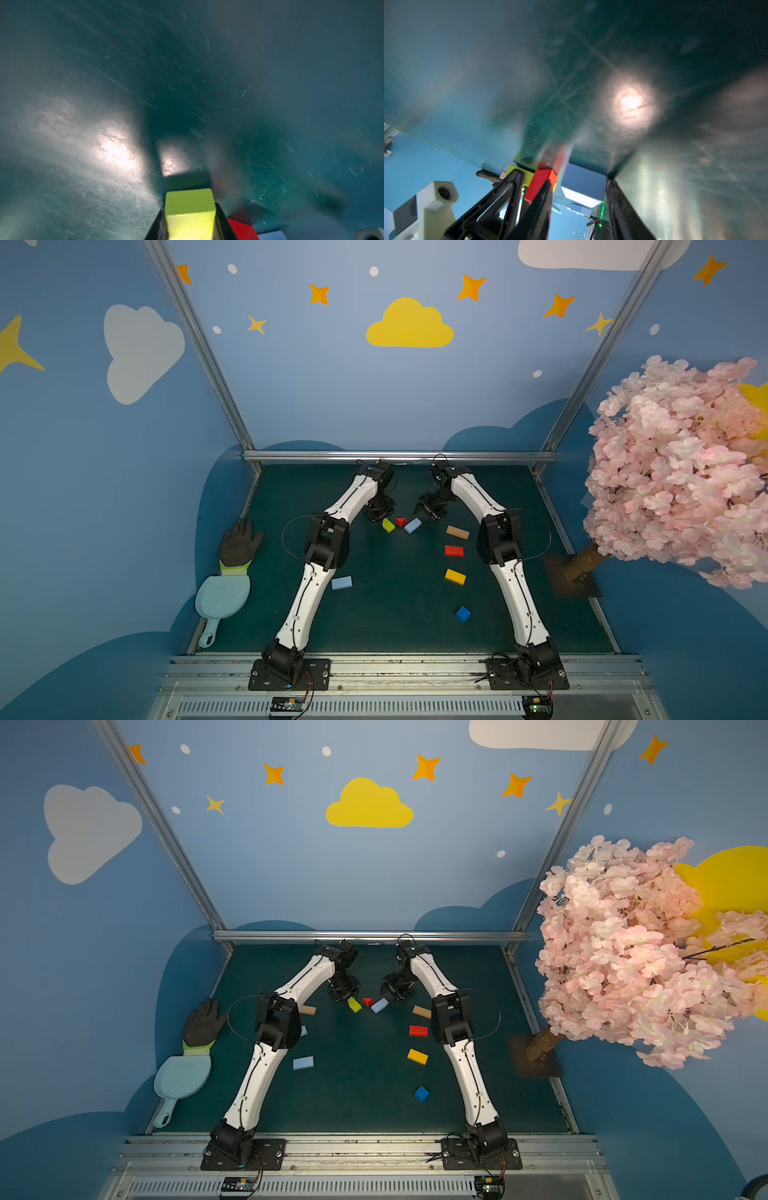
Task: Assemble a heart with building blocks
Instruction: Assemble the building block at the center of the board.
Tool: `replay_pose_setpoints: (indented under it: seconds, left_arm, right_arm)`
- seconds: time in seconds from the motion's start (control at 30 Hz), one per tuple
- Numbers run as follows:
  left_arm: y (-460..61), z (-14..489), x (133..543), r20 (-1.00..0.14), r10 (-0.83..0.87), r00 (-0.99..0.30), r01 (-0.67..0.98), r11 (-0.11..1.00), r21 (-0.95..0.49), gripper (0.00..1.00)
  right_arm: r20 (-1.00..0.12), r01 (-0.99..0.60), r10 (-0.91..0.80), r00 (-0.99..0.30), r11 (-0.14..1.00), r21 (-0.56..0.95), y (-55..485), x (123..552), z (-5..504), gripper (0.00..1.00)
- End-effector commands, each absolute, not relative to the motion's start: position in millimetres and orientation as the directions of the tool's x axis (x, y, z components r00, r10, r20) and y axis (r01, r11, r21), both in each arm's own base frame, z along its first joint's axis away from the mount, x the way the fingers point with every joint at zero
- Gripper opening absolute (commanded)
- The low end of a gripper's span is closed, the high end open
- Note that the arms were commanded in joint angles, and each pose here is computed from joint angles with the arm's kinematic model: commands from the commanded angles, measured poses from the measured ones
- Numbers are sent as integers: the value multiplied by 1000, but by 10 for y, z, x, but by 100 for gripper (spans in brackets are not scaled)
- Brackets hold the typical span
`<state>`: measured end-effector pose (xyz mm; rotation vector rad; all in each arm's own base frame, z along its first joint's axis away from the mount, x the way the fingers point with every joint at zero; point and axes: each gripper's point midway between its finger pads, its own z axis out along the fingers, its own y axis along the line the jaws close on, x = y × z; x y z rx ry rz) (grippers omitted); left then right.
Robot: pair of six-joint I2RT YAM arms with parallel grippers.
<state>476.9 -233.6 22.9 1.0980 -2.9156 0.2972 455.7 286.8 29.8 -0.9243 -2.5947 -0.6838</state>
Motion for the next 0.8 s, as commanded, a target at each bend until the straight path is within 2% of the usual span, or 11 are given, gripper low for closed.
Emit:
replay_pose_setpoints:
  seconds: [0.0,0.2,0.77]
  left_arm:
    - [-2363,29,4673,117,-654,-748,-664,737,-128,16]
    - [-2383,13,4664,123,-652,-748,-663,737,-128,16]
    - [-2433,21,4688,136,-645,-752,-659,738,-147,15]
  right_arm:
    - [454,670,525,-720,697,256,2886,4422,-4,34]
    - [460,671,525,-717,697,251,2897,4406,-26,26]
    - [441,687,552,-708,682,250,2815,4479,-7,25]
